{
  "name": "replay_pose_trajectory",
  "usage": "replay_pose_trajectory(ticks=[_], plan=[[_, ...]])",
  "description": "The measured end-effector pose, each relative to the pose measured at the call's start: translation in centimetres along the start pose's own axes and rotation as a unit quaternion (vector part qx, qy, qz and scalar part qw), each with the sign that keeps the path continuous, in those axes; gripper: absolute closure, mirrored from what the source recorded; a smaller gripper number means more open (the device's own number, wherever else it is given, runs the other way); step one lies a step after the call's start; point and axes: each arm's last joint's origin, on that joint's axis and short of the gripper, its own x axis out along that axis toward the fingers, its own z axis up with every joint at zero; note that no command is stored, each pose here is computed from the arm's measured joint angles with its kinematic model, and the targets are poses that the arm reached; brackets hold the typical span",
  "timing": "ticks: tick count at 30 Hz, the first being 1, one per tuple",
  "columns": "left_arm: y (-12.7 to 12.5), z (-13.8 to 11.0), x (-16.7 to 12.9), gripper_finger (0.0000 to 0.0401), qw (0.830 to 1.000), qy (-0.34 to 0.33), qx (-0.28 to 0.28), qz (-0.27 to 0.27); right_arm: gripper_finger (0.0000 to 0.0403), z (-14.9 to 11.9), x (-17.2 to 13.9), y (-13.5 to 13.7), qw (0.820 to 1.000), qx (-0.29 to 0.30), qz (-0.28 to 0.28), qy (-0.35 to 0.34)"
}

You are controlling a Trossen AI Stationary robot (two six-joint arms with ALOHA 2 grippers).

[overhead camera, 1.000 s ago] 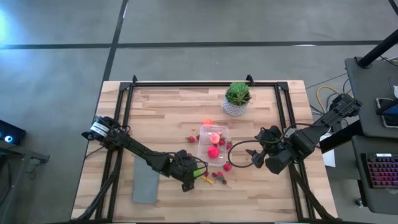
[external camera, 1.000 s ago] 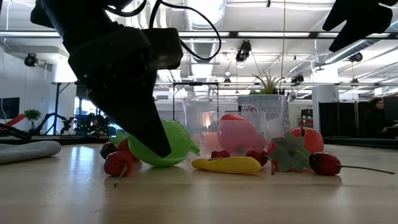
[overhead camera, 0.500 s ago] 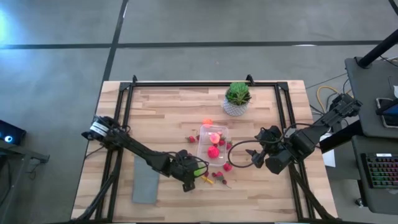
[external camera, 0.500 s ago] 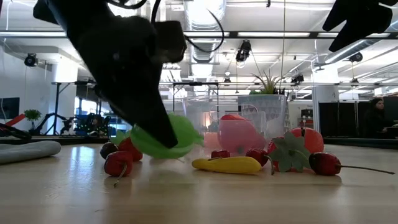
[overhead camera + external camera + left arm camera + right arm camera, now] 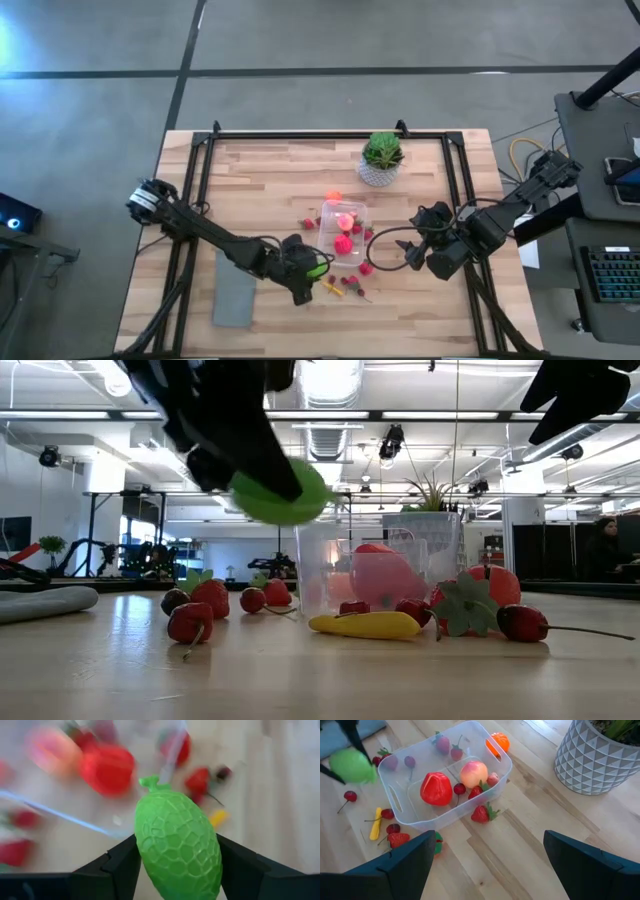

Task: Pick and placing Produce into tupperware
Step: Put the green melon into the transparent bin, then put the red cherry into the transparent bin

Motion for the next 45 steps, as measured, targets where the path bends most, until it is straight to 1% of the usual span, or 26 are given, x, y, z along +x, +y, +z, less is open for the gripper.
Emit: replay_pose_trajectory(ticks=[2, 4, 8, 10, 11, 12, 14, 15, 16, 18, 20, 24, 27, 29, 32, 35, 36, 39, 42, 43, 45], plan=[[0.3, 0.6, -0.4, 0.0192, 0.998, -0.031, 0.038, 0.04, 0.0041, 0.0, 0.0, 0.0, 1.0, 0.0, -0.001, 0.0], [0.7, 1.9, -0.6, 0.0192, 0.993, -0.063, 0.065, 0.069, 0.0041, 0.0, 0.0, 0.0, 1.0, 0.0, 0.0, 0.0], [2.4, 4.6, -0.2, 0.0192, 0.991, -0.089, 0.071, 0.074, 0.0042, 0.0, 0.1, 0.0, 1.0, 0.006, 0.001, 0.0], [3.7, 5.7, 0.5, 0.0192, 0.992, -0.087, 0.051, 0.079, 0.0042, 0.0, 0.1, 0.0, 1.0, 0.013, 0.001, 0.0], [4.6, 5.9, 0.8, 0.0192, 0.992, -0.082, 0.031, 0.09, 0.0042, 0.0, 0.0, 0.0, 1.0, 0.013, 0.001, 0.0], [5.4, 6.0, 1.1, 0.0191, 0.992, -0.079, 0.002, 0.097, 0.0042, 0.0, 0.1, 0.0, 1.0, 0.014, 0.0, 0.0], [6.9, 6.5, 1.5, 0.0187, 0.988, -0.086, -0.076, 0.102, 0.0042, 0.0, 0.1, 0.0, 1.0, 0.014, 0.0, -0.001], [7.6, 6.7, 1.6, 0.0183, 0.986, -0.085, -0.107, 0.099, 0.0042, 0.0, 0.1, 0.0, 1.0, 0.012, -0.002, -0.005], [8.2, 6.8, 1.8, 0.0177, 0.985, -0.079, -0.126, 0.09, 0.0042, 0.0, 0.1, 0.0, 1.0, 0.012, -0.005, -0.012], [8.8, 6.9, 2.0, 0.0163, 0.986, -0.064, -0.138, 0.063, 0.0042, 0.1, 0.1, -0.1, 0.999, 0.021, -0.01, -0.024], [9.0, 7.1, 2.0, 0.0148, 0.988, -0.056, -0.138, 0.043, 0.0042, 0.1, 0.1, -0.1, 0.999, 0.032, -0.012, -0.029], [9.3, 7.1, 2.1, 0.012, 0.988, -0.054, -0.138, 0.045, 0.0042, 0.1, 0.1, -0.1, 0.999, 0.035, -0.012, -0.03], [9.4, 7.0, 1.6, 0.0111, 0.989, -0.036, -0.129, 0.055, 0.0042, 0.2, 0.1, -0.1, 0.998, 0.038, -0.019, -0.047], [9.5, 6.7, 1.0, 0.0109, 0.991, -0.008, -0.12, 0.058, 0.0042, 0.3, 0.1, -0.2, 0.997, 0.042, -0.023, -0.059], [9.7, 5.2, 0.0, 0.0109, 0.993, 0.073, -0.078, 0.054, 0.0042, 0.5, 0.2, -0.3, 0.996, 0.053, -0.032, -0.071], [9.9, 3.0, -0.6, 0.0109, 0.984, 0.172, -0.034, 0.039, 0.0042, 0.8, 0.6, -0.5, 0.994, 0.061, -0.043, -0.077], [9.8, 2.5, -0.6, 0.0109, 0.981, 0.192, -0.019, 0.029, 0.0042, 1.0, 0.7, -0.7, 0.994, 0.063, -0.048, -0.077], [9.4, 1.1, -0.4, 0.0109, 0.977, 0.213, 0.03, 0.007, 0.0042, 1.3, 1.2, -1.0, 0.993, 0.071, -0.061, -0.078], [8.9, 0.4, 0.3, 0.0109, 0.976, 0.196, 0.09, -0.013, 0.0042, 1.7, 1.5, -1.3, 0.991, 0.081, -0.071, -0.079], [8.8, 0.3, 0.6, 0.0109, 0.976, 0.191, 0.103, -0.015, 0.0042, 1.8, 1.6, -1.3, 0.991, 0.084, -0.073, -0.08], [8.7, 0.3, 0.9, 0.0109, 0.978, 0.175, 0.112, -0.018, 0.0041, 1.9, 1.7, -1.4, 0.99, 0.088, -0.075, -0.08]])
